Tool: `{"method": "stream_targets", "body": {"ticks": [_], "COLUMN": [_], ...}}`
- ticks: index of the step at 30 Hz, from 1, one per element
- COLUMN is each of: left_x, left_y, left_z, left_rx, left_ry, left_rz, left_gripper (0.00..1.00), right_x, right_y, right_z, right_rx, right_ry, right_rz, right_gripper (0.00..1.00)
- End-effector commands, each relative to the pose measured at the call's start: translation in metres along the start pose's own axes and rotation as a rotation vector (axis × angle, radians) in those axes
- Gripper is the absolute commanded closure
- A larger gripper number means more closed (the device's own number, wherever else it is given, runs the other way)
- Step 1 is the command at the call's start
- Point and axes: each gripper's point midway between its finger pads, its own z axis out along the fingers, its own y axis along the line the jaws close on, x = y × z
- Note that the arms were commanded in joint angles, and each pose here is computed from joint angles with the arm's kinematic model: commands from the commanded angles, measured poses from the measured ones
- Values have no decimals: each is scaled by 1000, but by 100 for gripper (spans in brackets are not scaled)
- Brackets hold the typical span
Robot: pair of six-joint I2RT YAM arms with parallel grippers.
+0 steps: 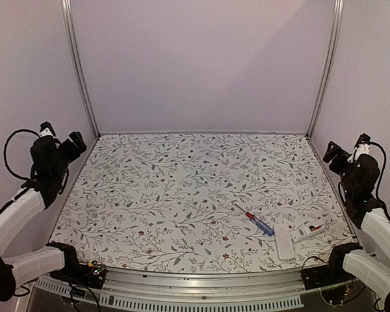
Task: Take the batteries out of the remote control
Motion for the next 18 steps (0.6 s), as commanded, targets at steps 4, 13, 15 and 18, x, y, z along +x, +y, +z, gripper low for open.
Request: {"method": "stream_targets", "body": {"ticks": [4, 13, 15, 18], "left_x": [-7, -28, -22, -1], "left_y": [-37, -124, -125, -121], "left_z": [-10, -18, -19, -17], "left_rx": [110, 399, 410, 421], "left_ry": [215, 321, 308, 310], "left_rz": [48, 320, 350, 374], "left_gripper": [0, 0, 0, 0], "right_x": [4, 65, 87, 108], "right_y": [0, 11, 8, 3], "right_z": [2, -12, -22, -43], "right_rx": [43, 72, 99, 139], "right_ry": [115, 594, 702, 775], "right_rz": [74, 127, 153, 204], "right_gripper": [1, 5, 10, 11]}}
